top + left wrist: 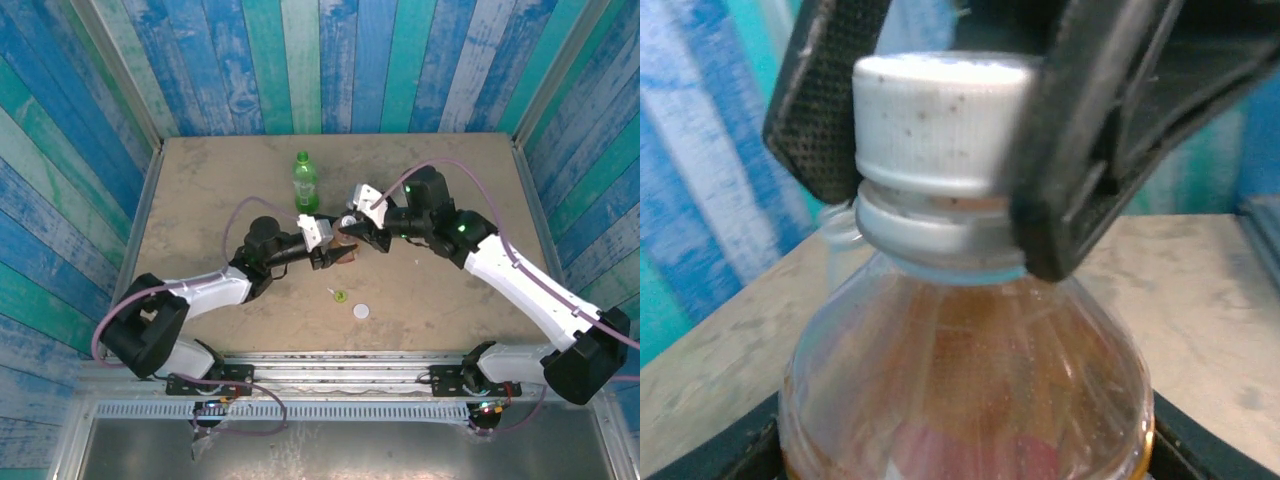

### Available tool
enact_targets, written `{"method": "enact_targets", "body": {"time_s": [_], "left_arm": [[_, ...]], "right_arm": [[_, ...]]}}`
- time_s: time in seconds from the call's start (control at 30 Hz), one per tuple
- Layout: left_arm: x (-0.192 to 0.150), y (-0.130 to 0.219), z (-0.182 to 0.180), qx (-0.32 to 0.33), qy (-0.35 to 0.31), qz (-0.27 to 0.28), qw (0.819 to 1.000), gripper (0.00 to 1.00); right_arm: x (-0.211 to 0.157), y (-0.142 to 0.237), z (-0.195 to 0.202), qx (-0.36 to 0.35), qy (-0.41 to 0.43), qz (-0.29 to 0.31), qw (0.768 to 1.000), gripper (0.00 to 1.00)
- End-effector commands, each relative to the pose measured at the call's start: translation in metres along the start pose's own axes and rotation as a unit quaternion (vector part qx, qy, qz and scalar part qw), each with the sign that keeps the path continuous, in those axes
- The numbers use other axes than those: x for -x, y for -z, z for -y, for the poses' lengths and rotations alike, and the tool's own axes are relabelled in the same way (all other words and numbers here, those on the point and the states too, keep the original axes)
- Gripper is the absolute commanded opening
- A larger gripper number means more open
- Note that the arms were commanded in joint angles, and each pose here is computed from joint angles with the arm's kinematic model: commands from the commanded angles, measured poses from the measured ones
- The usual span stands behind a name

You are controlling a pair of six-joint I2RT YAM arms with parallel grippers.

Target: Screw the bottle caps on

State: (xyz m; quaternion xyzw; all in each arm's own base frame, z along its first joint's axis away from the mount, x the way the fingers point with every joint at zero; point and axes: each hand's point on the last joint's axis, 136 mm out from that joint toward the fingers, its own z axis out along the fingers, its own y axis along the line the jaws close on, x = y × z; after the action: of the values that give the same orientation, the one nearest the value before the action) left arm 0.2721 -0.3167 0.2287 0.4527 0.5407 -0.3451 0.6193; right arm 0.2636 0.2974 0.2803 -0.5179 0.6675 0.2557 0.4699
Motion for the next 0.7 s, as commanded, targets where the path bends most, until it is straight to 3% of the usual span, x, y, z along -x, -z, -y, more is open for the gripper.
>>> {"method": "enact_targets", "body": {"time_s": [0.0,0.1,0.23,0.37,0.47,0.6,0.67], "left_arm": [[0.031,-0.002,-0.054,0.141,0.025,0.069,0.987,0.57],[0.024,-0.005,-0.06,0.157,0.031,0.062,0.985,0.57],[0.015,-0.006,-0.057,0.151,0.024,0.04,0.987,0.57],[0.0,-0.002,-0.05,0.135,0.013,0.012,0.991,0.57],[-0.005,0.004,-0.039,0.1,0.015,0.006,0.995,0.57],[-0.01,0.006,-0.002,-0.01,-0.012,-0.016,1.0,0.57],[-0.01,0.007,0.02,-0.075,-0.029,-0.022,0.997,0.57]], "right_arm": [[-0.026,-0.015,0.04,-0.16,-0.164,0.002,0.973,0.06],[-0.036,-0.018,0.048,-0.241,-0.193,-0.01,0.951,0.06],[-0.03,-0.015,0.046,-0.252,-0.181,-0.014,0.951,0.15],[-0.01,-0.009,0.018,-0.164,-0.06,0.002,0.985,0.35],[0.002,0.008,-0.005,-0.069,-0.023,0.043,0.996,0.5],[0.008,0.035,-0.034,0.031,0.029,0.067,0.997,0.56],[0.007,0.041,-0.039,0.042,0.046,0.065,0.996,0.56]]}}
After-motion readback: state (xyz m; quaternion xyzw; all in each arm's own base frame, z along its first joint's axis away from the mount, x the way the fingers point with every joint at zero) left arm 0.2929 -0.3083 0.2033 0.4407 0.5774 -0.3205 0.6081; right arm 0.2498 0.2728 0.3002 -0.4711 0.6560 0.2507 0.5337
